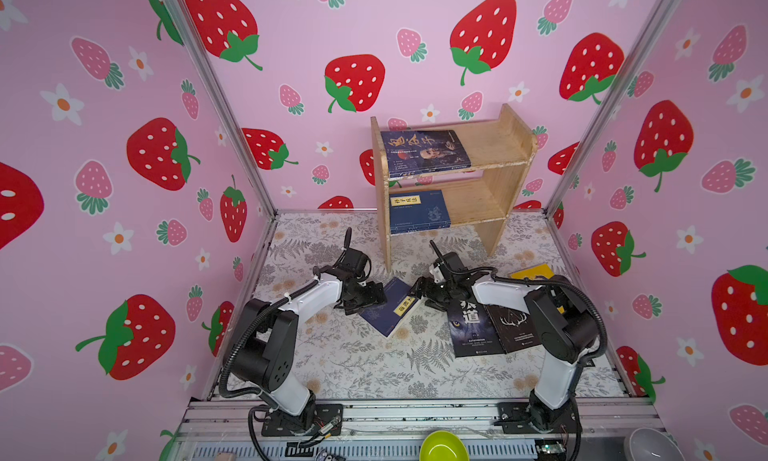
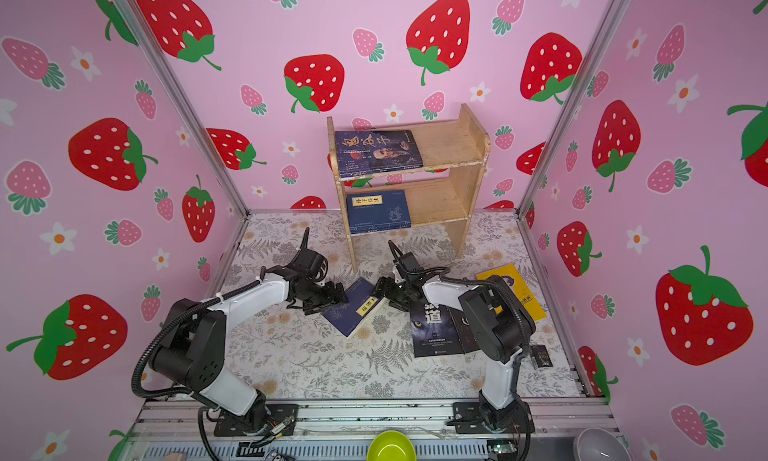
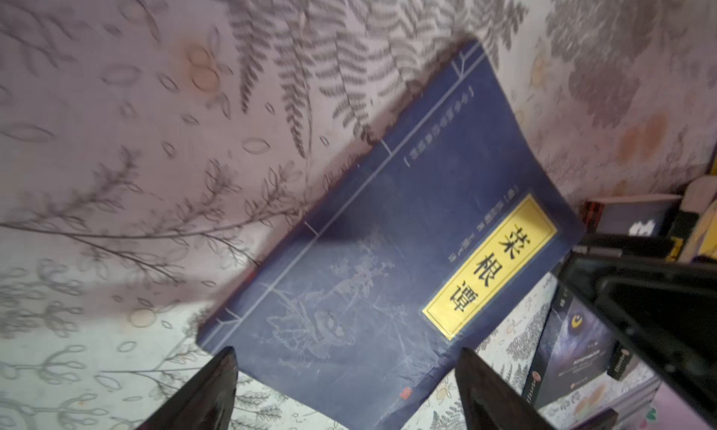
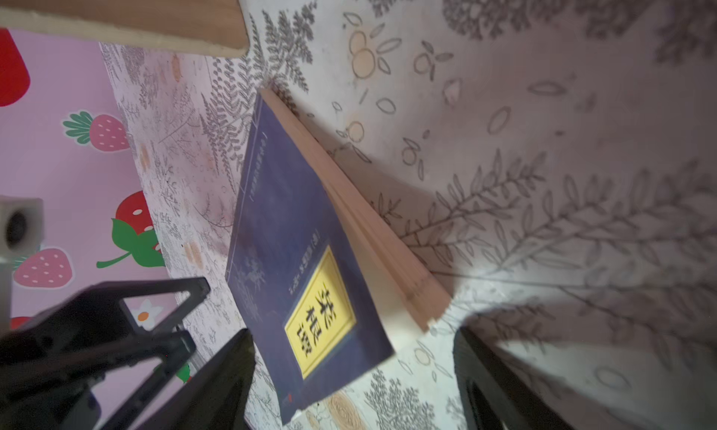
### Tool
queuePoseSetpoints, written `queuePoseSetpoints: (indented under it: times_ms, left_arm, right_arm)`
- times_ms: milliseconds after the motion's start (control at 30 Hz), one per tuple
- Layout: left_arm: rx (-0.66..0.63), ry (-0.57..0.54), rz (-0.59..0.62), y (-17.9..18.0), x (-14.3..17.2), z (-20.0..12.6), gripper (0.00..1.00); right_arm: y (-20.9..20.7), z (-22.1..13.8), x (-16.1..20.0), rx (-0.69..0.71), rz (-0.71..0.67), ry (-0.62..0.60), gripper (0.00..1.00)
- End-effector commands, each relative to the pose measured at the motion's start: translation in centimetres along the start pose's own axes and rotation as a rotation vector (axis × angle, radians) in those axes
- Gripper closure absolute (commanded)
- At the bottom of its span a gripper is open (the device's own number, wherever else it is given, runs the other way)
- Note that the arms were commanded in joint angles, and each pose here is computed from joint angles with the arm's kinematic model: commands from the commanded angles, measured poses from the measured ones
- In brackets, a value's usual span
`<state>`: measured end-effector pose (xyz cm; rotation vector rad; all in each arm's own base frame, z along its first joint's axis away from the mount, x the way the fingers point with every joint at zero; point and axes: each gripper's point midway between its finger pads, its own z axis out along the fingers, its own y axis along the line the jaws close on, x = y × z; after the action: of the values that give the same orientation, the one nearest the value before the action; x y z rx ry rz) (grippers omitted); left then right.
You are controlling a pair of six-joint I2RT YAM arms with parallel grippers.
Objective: Stacking books/files
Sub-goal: Rotate the book at the center of the table.
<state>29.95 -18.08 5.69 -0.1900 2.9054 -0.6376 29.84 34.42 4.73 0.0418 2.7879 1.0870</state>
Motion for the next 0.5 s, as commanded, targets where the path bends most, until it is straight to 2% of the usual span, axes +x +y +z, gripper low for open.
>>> queuePoseSetpoints:
  times_ms: [0, 100, 233, 333, 367, 467]
  left_arm:
    - [0.143, 0.081, -0.05, -3.1, 2.6, 1.3, 0.11]
    - [0.333, 0.109, -0.04, -7.0, 4.1, 0.9, 0.12]
    - [0.371, 0.074, 0.0, -8.6, 3.7, -2.0, 0.1]
    - [0.187, 0.013, 0.018, -5.7, 2.6, -2.8, 0.08]
    - [0.094, -0.021, 0.025, -4.2, 1.7, -2.9, 0.08]
    - [-0.08, -0.029, 0.046, -1.1, 0.6, -2.8, 0.08]
  right_arm:
    - [1.6, 0.0, -2.1, -0.039, -0.033, -0.038, 0.18]
    - [4.0, -1.4, -5.1, -0.093, -0.087, -0.102, 0.18]
    - [5.8, -4.1, -8.9, -0.123, -0.131, -0.207, 0.18]
    - [4.8, -5.0, -9.5, -0.08, -0.111, -0.218, 0.18]
    - [4.2, -5.0, -9.3, -0.054, -0.109, -0.213, 0.18]
    - [2.8, -4.8, -7.6, -0.004, -0.087, -0.171, 0.18]
